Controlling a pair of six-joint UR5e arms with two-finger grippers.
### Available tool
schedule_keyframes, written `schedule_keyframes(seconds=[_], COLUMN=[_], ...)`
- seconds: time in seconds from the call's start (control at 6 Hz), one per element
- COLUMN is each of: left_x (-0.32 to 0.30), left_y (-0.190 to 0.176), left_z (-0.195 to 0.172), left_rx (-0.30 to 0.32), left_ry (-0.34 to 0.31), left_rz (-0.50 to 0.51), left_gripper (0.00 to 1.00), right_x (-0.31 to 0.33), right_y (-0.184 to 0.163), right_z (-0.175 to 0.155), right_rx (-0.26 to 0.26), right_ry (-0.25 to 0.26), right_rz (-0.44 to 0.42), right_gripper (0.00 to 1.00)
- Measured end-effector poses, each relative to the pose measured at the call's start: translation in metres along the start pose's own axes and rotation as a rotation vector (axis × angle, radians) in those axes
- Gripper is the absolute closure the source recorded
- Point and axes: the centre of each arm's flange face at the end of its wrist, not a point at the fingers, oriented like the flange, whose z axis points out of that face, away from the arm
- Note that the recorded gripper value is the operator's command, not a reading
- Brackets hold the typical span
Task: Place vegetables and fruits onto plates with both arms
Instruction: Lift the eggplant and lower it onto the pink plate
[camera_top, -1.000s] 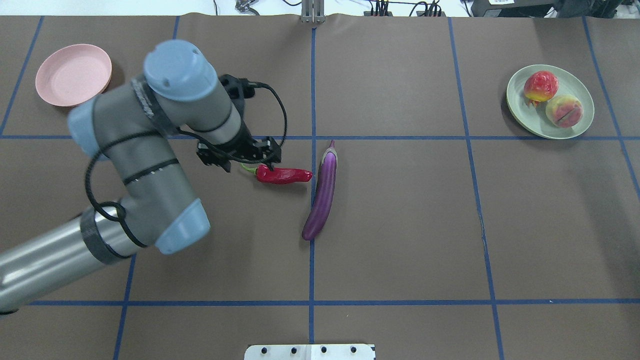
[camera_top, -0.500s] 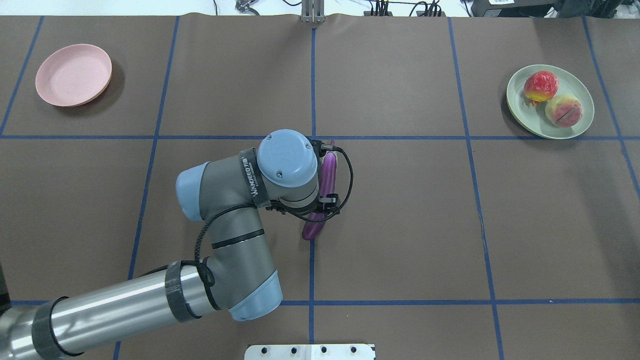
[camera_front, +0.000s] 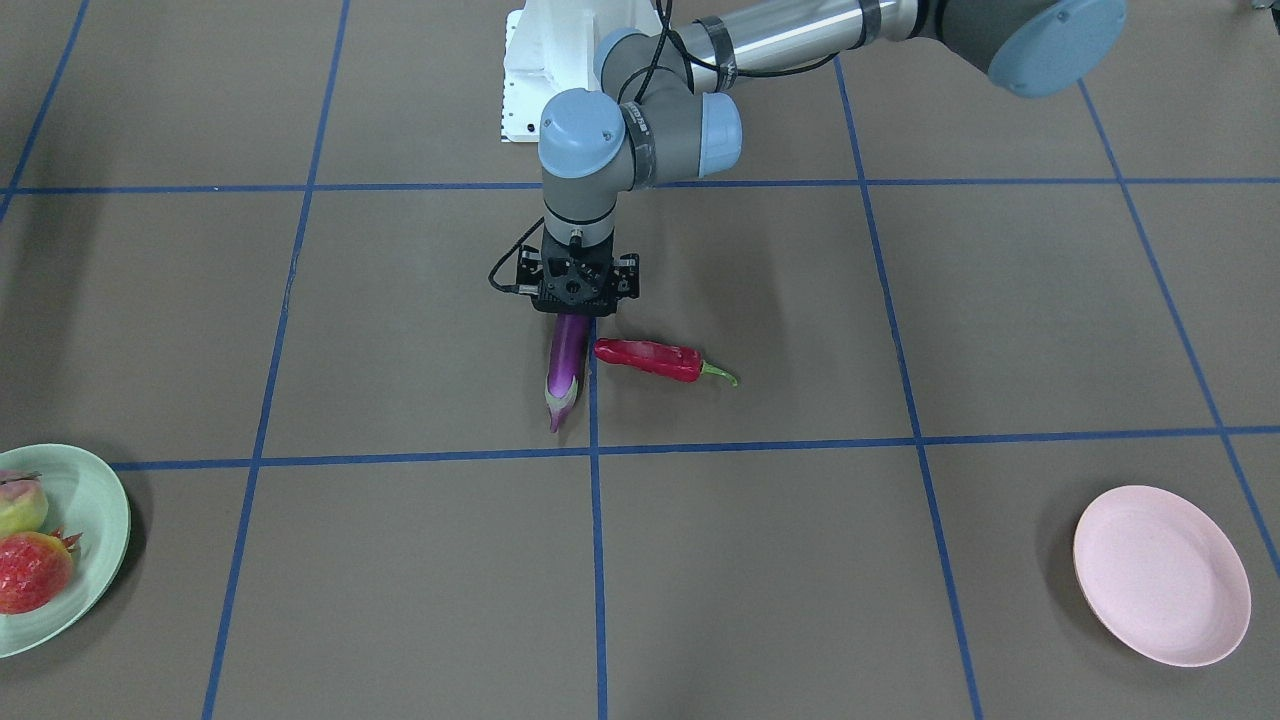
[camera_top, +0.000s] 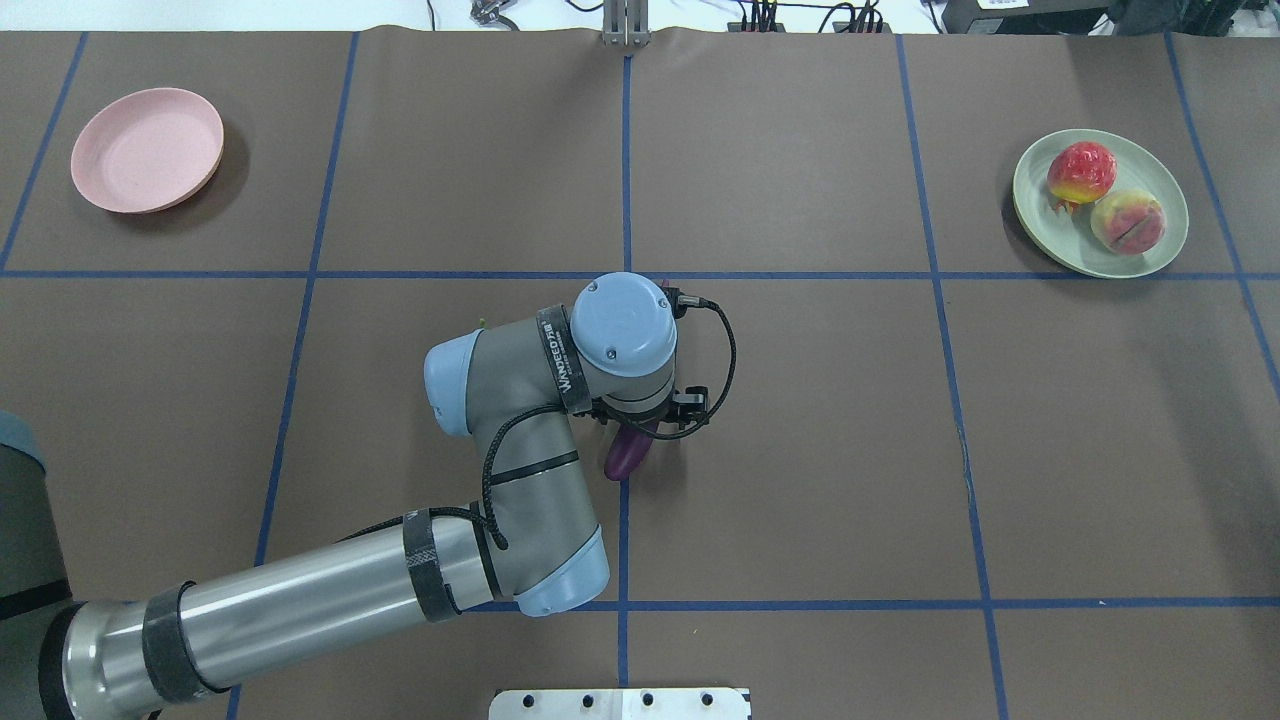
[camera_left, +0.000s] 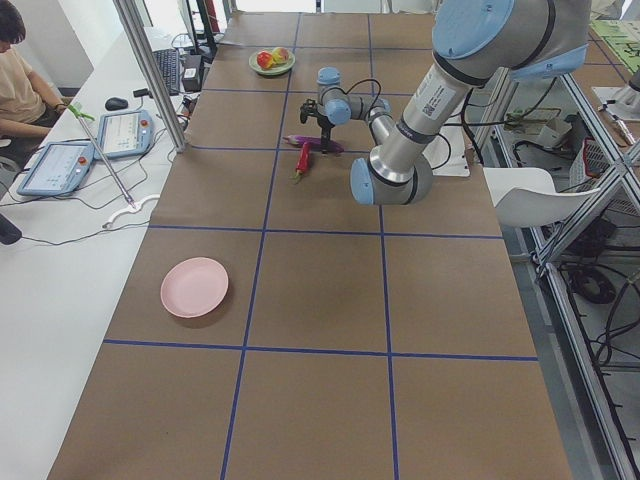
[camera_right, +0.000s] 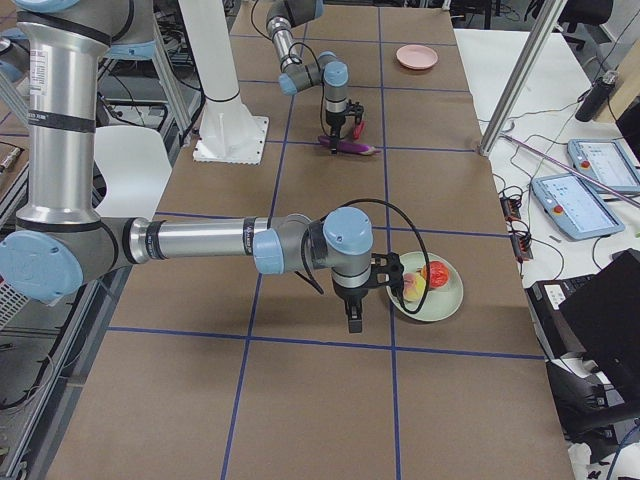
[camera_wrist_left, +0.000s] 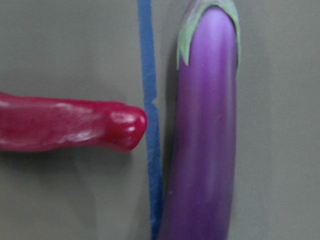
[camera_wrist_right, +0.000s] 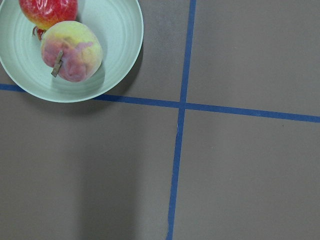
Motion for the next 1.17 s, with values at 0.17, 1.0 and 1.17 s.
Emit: schedule_keyframes(seconds=[0.17, 1.0, 1.17], left_x=[0.007, -0.071, -0.148], left_y=[-0.003, -0.118, -0.166], left_z=[-0.006, -0.113, -0.136], left_rx=[0.006, 0.008, 0.007], left_ry=[0.020, 0.075, 0.066], left_rz=[0.002, -0.050, 0.008], left_gripper=[1.00, 1.00, 1.00], right_x=[0.000, -0.001, -0.001], right_y=[0.000, -0.003, -0.003], right_z=[0.000, -0.001, -0.001], right_rx=[0.000, 0.003, 0.003], right_ry=[0.000, -0.001, -0.001], right_rz=[0.000, 0.000, -0.001], right_gripper=[0.00, 0.00, 0.00])
